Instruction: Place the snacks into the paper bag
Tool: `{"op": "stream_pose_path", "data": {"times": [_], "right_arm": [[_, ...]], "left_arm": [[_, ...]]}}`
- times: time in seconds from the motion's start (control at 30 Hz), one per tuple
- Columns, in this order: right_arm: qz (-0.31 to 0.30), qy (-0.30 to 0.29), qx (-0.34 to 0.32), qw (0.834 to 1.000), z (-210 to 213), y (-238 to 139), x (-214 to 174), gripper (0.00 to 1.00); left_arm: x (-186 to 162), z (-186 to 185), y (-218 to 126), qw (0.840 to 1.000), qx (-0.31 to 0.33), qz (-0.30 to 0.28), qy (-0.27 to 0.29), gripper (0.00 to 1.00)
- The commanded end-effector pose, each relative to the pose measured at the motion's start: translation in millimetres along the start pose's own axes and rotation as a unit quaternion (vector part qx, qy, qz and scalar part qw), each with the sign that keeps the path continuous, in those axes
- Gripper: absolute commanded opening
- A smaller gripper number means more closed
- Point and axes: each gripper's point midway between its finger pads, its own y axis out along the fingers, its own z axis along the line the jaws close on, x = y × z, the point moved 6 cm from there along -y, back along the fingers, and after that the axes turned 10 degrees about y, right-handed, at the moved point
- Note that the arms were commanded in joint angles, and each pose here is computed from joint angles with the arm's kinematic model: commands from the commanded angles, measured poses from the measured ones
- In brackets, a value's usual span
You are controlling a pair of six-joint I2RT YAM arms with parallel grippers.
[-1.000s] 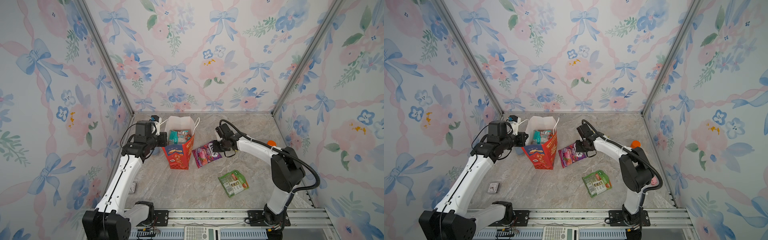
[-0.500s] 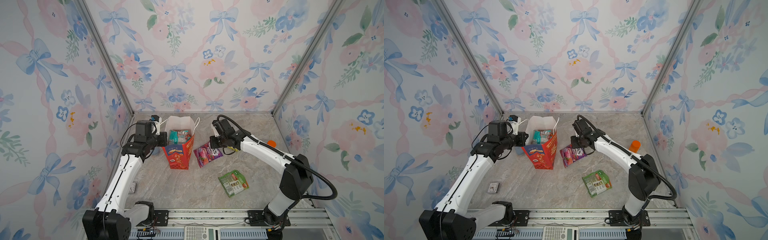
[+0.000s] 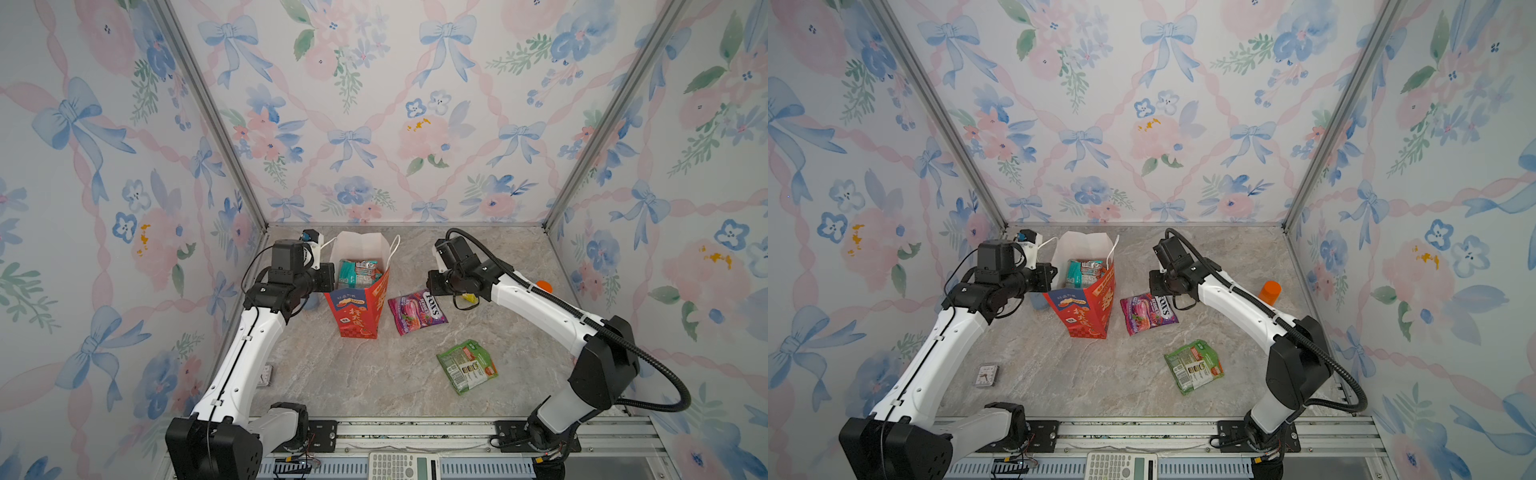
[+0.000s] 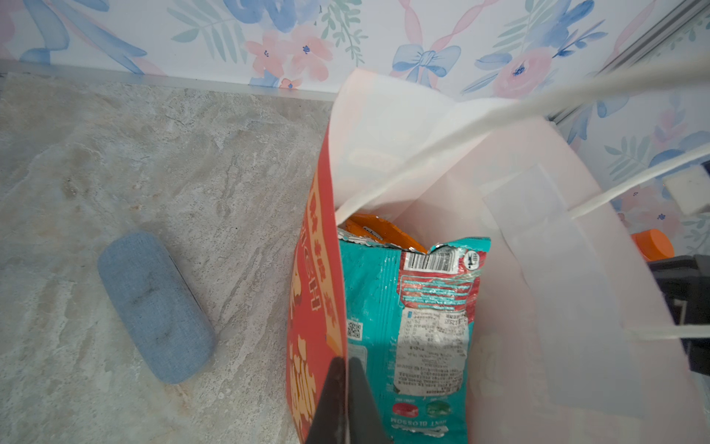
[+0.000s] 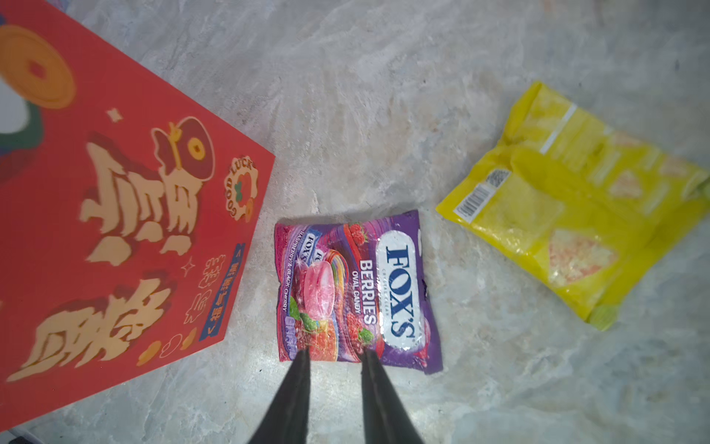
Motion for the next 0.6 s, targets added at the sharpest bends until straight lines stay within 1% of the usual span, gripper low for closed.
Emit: {"op": "stream_pose_path", "data": {"times": [0.0, 0.07, 0.17, 0.27, 0.4, 0.57], "right_arm": [[0.002, 0.099, 0.021, 0.995, -15.3, 1.7, -20.9, 0.4], [-0.013, 0.142, 0.028, 0.989, -24.9, 2.8, -33.0, 0.48], [-0.026, 0.198, 0.033, 0.979, -38.2, 6.0, -50.6, 0.55], [-0.035, 0.224, 0.021, 0.974, -48.1, 7.6, -61.0, 0.6], [-0.038, 0.265, 0.028, 0.963, -55.5, 17.6, -70.8, 0.6], [-0.032, 0.293, 0.031, 0.955, -57.9, 29.6, -77.0, 0.6]], "left_arm": [[12.4, -4.5, -3.7, 1.0, -0.011, -0.023, 0.007, 0.0], [12.6, -4.4, -3.7, 1.0, -0.011, -0.023, 0.007, 0.0], [12.8, -4.3, -3.4, 1.0, -0.012, -0.023, 0.007, 0.0], [12.2, -4.9, -3.0, 1.0, -0.013, -0.022, 0.009, 0.0], [11.5, -4.9, -2.8, 1.0, -0.013, -0.021, 0.009, 0.0], [10.7, -5.3, -4.0, 1.0, -0.013, -0.022, 0.009, 0.0]]}}
